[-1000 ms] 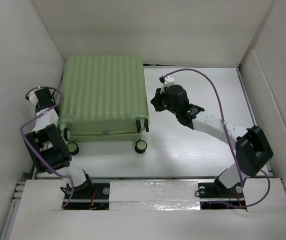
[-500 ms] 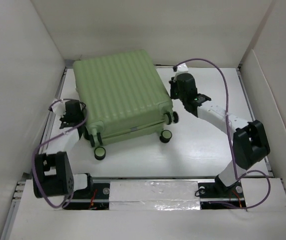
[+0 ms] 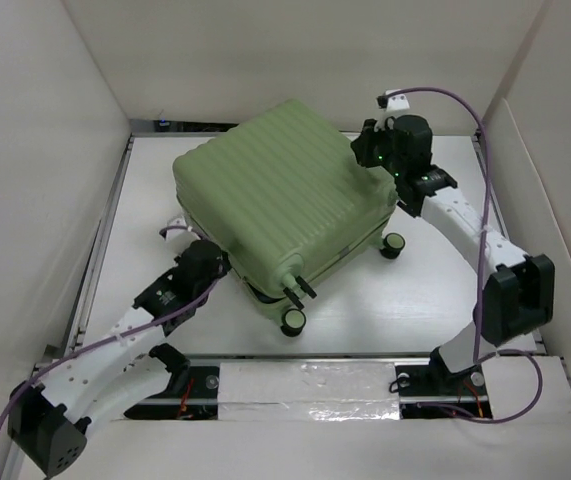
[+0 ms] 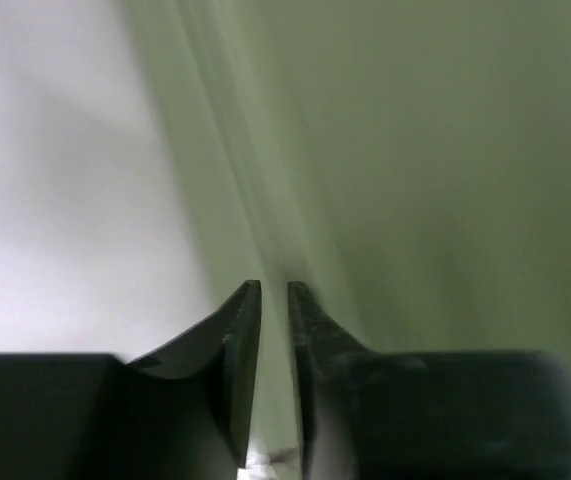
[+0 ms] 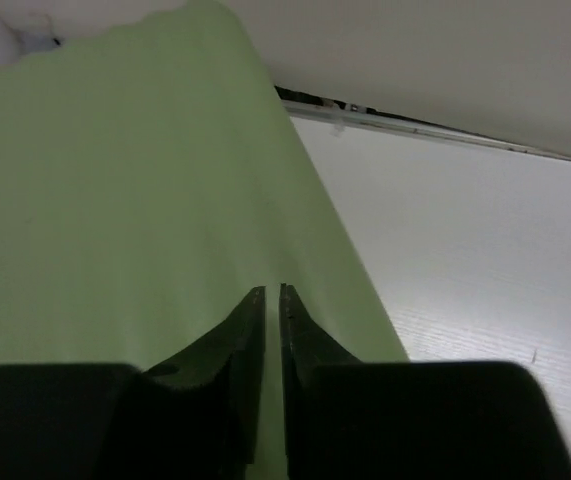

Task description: Pack the luggage

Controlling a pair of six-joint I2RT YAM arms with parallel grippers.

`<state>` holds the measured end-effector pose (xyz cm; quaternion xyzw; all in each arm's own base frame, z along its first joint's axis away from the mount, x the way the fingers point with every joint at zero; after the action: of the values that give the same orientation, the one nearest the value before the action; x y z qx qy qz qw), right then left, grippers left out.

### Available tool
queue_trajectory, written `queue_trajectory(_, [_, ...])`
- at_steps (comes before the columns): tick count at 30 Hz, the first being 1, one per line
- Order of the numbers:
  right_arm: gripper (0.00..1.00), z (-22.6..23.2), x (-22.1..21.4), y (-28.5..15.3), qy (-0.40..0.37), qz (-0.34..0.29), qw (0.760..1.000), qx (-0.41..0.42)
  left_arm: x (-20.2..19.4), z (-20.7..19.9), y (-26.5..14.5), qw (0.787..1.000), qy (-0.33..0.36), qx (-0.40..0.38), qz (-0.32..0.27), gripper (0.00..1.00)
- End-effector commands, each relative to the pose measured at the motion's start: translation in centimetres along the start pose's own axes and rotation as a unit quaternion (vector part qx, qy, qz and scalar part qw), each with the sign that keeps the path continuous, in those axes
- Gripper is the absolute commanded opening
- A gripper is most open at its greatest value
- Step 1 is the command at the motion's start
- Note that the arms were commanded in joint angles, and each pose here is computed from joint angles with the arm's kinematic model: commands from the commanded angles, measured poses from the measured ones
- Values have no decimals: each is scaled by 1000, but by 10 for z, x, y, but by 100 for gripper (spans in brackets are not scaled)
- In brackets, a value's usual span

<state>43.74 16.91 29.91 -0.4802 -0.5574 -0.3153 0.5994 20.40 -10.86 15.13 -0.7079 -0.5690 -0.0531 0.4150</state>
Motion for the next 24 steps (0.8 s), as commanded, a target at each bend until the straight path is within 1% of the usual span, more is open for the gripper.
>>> queue_trajectory(1, [25,-15,53,-53,21,-63,998,4,77,-98,-47,985,-48,-128,-105,18])
queue_trajectory(2, [30,-21,55,-64,25,-67,997,-7,96,-104,-54,979,-58,-129,-148,22])
queue_trajectory(3, [34,-22,58,-76,24,-77,997,-14,111,-113,-63,972,-68,-141,-174,27])
queue_trajectory(4, [37,-24,55,-98,29,-84,996,-32,133,-132,-81,958,-81,-181,-206,28])
queue_trajectory(6, [37,-24,46,-119,38,-89,994,-51,161,-146,-92,940,-100,-210,-248,31])
queue_trajectory(7, [21,-23,38,-128,55,-90,992,-65,176,-163,-99,929,-112,-233,-266,32])
queue_trajectory(8, [9,-21,19,-144,62,-93,991,-66,182,-171,-96,928,-102,-239,-268,32])
queue_trajectory(9, [1,-19,8,-150,68,-91,991,-65,196,-173,-90,925,-104,-229,-285,31])
queue_trajectory(10, [0,-17,-4,-156,80,-85,991,-65,206,-189,-77,926,-100,-225,-286,31])
queue_trajectory(11, [0,-14,-34,-157,84,-54,993,-67,209,-199,-66,930,-84,-235,-271,30])
queue_trajectory(12, [0,-15,-41,-167,90,-54,992,-73,218,-205,-56,932,-75,-231,-271,30])
queue_trajectory(13, [0,-15,-52,-172,99,-44,991,-81,243,-206,-31,933,-80,-204,-285,29])
queue_trajectory(14, [0,-13,-63,-175,102,-33,991,-79,248,-209,-15,940,-72,-215,-256,28])
queue_trajectory(15, [0,-7,-80,-181,105,-25,992,-72,259,-210,-2,940,-81,-221,-245,27])
queue_trajectory(16, [0,-3,-88,-183,116,-18,991,-62,271,-211,28,946,-86,-212,-229,27])
queue_trajectory(17, [0,-1,-93,-184,121,-17,991,-56,285,-198,48,953,-85,-202,-207,27])
queue_trajectory(18, [0,6,-106,-183,121,-4,992,-44,291,-195,64,959,-80,-192,-195,25])
queue_trajectory(19, [0,11,-110,-180,124,3,992,-36,296,-191,99,968,-63,-162,-178,24])
queue_trajectory(20, [0,11,-115,-177,124,13,992,-38,292,-177,120,978,-49,-125,-158,24])
queue_trajectory(21, [0,19,-117,-174,119,22,992,-28,289,-170,136,983,-32,-106,-147,21])
queue_trajectory(22, [1,20,-119,-168,113,36,992,-31,277,-154,166,990,-14,-70,-120,21])
queue_trajectory(24, [1,23,-116,-162,106,36,993,-35,264,-141,187,994,-8,-77,-73,20])
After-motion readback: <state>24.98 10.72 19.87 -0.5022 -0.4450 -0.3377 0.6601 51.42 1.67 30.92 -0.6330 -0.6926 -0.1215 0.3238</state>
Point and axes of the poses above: each gripper's point midway between its finger pads, its own y axis out along the fingers, its own z axis along the line the jaws close on, x = y × z, the point moved 5 cm from there along -y, back along the fingers, and after that the axes turned 14 degrees about -y, right-handed, at the moved point
